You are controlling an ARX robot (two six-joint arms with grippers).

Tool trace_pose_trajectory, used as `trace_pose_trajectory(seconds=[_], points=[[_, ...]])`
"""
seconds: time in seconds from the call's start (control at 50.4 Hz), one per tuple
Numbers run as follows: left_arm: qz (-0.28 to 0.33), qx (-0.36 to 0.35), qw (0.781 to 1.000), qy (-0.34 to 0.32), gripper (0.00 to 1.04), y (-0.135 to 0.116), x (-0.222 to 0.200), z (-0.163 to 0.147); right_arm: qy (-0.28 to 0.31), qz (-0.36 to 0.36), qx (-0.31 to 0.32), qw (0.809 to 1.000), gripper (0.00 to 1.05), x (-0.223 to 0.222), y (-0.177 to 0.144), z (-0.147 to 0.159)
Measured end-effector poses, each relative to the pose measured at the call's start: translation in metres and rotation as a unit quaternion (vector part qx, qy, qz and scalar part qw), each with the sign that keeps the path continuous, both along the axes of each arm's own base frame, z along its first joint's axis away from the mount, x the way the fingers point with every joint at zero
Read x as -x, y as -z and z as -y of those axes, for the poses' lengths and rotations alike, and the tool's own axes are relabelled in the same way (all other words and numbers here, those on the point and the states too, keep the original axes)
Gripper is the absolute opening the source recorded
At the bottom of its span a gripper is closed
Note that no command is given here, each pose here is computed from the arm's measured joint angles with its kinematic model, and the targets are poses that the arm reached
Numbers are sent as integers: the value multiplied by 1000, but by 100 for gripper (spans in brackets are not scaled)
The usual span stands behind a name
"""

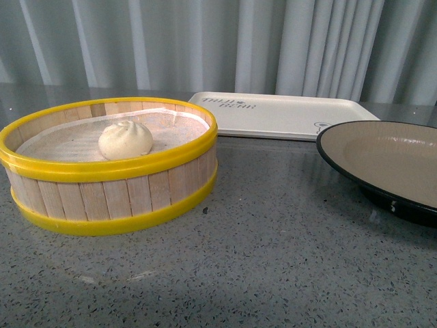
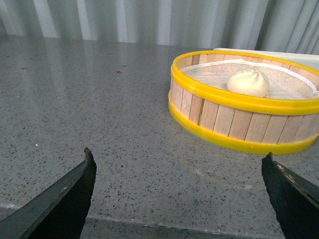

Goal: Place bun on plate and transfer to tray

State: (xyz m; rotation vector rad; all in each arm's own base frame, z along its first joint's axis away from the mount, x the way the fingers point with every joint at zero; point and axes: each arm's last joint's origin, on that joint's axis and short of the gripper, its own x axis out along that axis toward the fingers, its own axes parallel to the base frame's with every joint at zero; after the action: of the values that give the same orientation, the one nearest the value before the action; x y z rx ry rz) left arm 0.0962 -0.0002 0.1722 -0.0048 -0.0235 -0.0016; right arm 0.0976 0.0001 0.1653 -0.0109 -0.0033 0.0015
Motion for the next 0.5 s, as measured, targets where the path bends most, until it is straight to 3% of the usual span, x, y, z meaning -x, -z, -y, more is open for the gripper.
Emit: trace_pose_trajectory(seconds=[0.496], points=[[0,0,1000,0,98,0,0,0,0,0,0,1000,96,0,0,0]])
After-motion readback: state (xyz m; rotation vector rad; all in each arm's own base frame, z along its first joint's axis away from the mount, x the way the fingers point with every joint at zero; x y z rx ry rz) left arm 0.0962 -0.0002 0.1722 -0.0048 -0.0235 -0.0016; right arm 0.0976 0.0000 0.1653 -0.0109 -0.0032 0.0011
